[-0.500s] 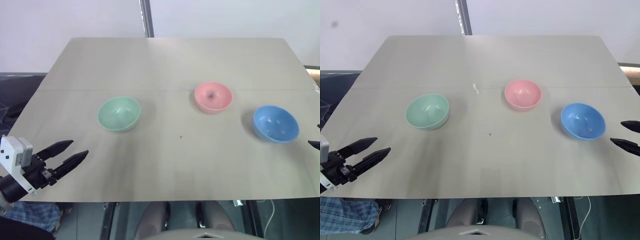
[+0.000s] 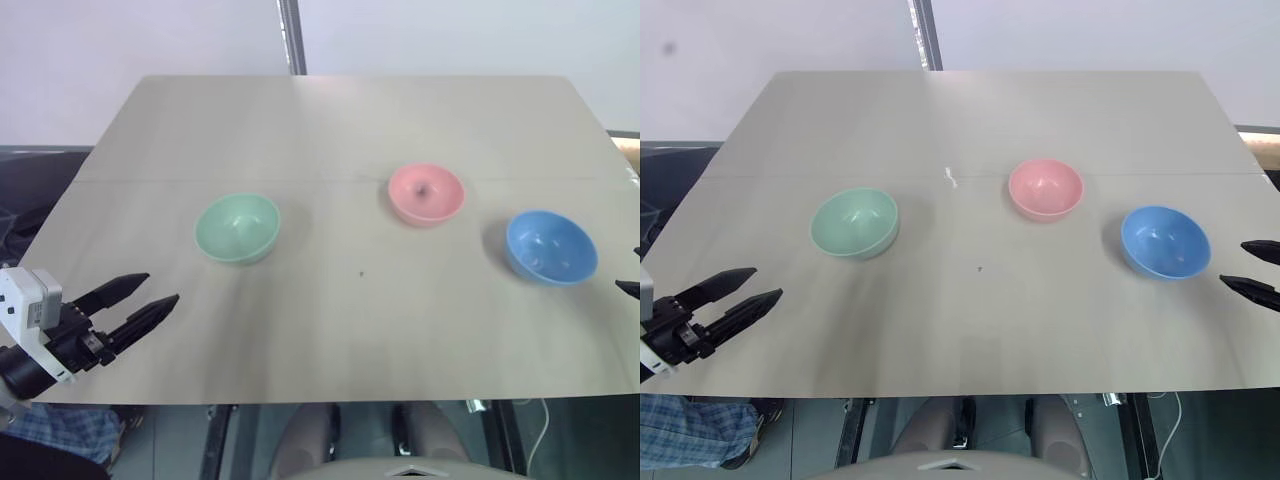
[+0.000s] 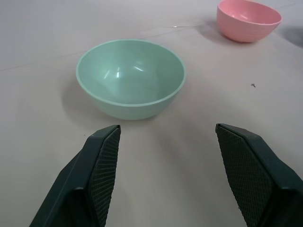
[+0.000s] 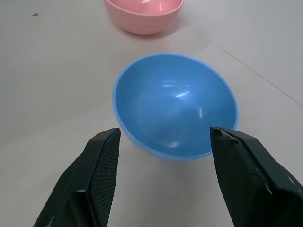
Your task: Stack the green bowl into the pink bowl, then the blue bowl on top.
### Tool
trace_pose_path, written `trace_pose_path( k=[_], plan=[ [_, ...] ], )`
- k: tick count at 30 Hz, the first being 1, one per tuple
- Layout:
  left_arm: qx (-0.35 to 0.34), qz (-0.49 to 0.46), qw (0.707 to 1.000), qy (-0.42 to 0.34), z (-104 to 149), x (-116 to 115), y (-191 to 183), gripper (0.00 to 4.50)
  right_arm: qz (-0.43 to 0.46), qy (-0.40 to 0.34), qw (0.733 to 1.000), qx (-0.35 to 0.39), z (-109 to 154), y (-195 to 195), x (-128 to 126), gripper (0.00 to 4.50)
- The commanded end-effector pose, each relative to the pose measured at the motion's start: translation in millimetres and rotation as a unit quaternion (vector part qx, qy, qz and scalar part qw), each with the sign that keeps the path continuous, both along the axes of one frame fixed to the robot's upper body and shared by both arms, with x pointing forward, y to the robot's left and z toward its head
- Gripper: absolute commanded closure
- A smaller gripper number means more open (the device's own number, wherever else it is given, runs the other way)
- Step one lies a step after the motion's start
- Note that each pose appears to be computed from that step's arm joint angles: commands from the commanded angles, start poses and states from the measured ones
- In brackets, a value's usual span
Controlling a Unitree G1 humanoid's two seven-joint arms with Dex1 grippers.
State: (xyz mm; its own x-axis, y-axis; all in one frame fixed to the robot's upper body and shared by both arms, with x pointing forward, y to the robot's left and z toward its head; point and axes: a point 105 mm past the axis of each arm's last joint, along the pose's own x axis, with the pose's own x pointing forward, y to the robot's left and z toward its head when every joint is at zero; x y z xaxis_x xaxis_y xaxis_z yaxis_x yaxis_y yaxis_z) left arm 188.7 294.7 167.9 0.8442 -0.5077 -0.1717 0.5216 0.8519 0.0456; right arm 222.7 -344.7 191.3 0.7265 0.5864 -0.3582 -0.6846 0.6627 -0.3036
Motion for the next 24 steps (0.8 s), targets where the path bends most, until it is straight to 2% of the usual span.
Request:
trace_pose_path(
  k=[1,9,13,14,16,18,21,23,24],
  plan=[
    [0.002,-0.001,1.0,-0.014,7,-1,1,1.09,0.003,-0.028,0.999,-0.014,15,0,-2,1.2],
    [-0.003,-0.003,1.0,-0.011,7,-3,0,1.09,0.002,-0.029,0.999,-0.014,16,0,0,1.2],
    [-0.027,0.002,1.0,0.0,8,-3,0,1.09,-0.016,-0.006,1.0,-0.002,14,-4,0,1.2],
    [-0.035,0.008,0.999,0.004,8,-2,1,1.09,-0.02,0.001,1.0,0.002,14,-5,1,0.68],
    [-0.053,0.015,0.998,0.007,12,0,2,0.59,-0.027,0.011,0.999,0.026,17,-5,1,0.0],
    [-0.06,0.013,0.998,0.007,15,0,1,0.02,-0.031,0.016,0.999,0.04,19,-5,1,0.0],
    [-0.054,0.014,0.998,0.008,14,1,1,0.02,-0.038,0.014,0.999,0.033,20,-6,3,0.0],
    [-0.04,0.015,0.999,0.007,13,1,0,0.02,-0.043,-0.003,0.999,-0.007,18,-5,8,0.0],
    [-0.038,0.01,0.999,0.007,12,1,-1,0.02,-0.037,0.015,0.999,-0.005,16,0,8,0.0]
  ],
)
